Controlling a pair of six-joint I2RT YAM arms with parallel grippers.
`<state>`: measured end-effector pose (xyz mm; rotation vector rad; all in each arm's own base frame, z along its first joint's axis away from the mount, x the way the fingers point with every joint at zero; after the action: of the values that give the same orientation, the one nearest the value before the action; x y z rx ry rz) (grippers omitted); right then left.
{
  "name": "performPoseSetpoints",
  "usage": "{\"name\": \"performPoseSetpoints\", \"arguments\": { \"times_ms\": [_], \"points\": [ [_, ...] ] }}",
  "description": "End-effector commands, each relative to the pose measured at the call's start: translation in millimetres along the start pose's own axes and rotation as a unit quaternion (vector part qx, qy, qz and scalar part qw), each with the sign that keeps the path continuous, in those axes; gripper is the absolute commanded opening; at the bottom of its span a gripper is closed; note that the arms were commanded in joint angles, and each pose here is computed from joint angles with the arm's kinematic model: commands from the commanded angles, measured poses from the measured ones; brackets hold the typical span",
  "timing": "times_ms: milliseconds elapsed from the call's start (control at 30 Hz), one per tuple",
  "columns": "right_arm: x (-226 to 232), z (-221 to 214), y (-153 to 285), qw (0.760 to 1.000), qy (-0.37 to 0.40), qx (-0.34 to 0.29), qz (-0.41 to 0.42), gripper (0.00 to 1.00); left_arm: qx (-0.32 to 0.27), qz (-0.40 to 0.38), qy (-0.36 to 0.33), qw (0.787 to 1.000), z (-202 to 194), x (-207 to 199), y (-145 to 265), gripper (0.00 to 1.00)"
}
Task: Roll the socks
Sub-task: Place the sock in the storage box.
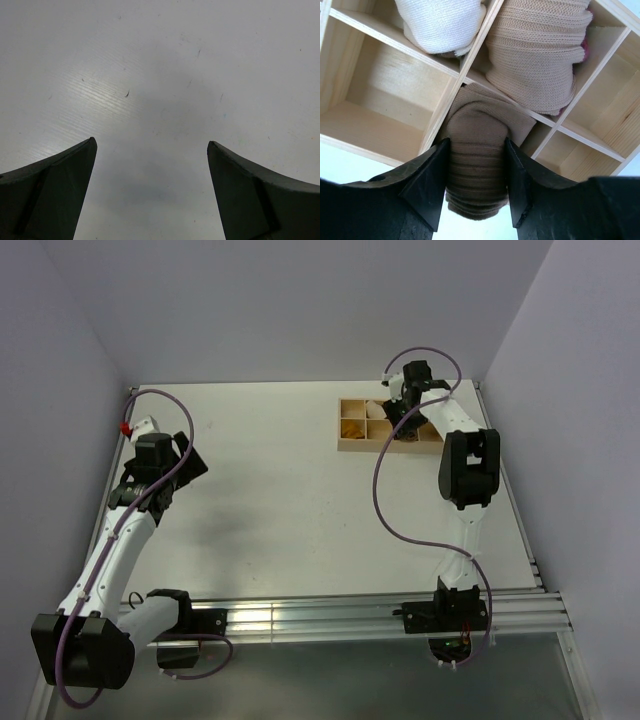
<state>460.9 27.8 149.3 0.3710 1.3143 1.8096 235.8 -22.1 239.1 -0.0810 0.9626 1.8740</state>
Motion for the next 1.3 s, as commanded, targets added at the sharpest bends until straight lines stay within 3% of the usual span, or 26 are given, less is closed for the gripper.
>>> {"name": "performPoseSetpoints", "arguments": {
  "times_ms": [0,500,1267],
  "points": [
    [-4,14,36,0.999,-0.006,-0.034,-0.01,0.55,-0.013,-0.025,-0.005,1.0,5,-4,5,0.98],
    [-11,28,68,0.996,-0.042,-0.063,-0.049,0.6,-0.006,-0.03,-0.006,1.0,3,-5,4,0.98],
    [5,0,63,0.993,-0.103,-0.01,-0.064,0.41,0.0,-0.043,-0.006,0.999,2,-7,5,0.97]
  ]
}}
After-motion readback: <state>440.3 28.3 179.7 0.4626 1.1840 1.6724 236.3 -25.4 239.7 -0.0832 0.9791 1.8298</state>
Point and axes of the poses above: each gripper's point midway between its finger pads, its own y axis back along the fingers, its own x axis along the line the jaws close on, z = x × y, the point moved 10 cm from there along y, back along the fingers, and after that the axes turned 14 degrees about y, right-handed, at the moved point
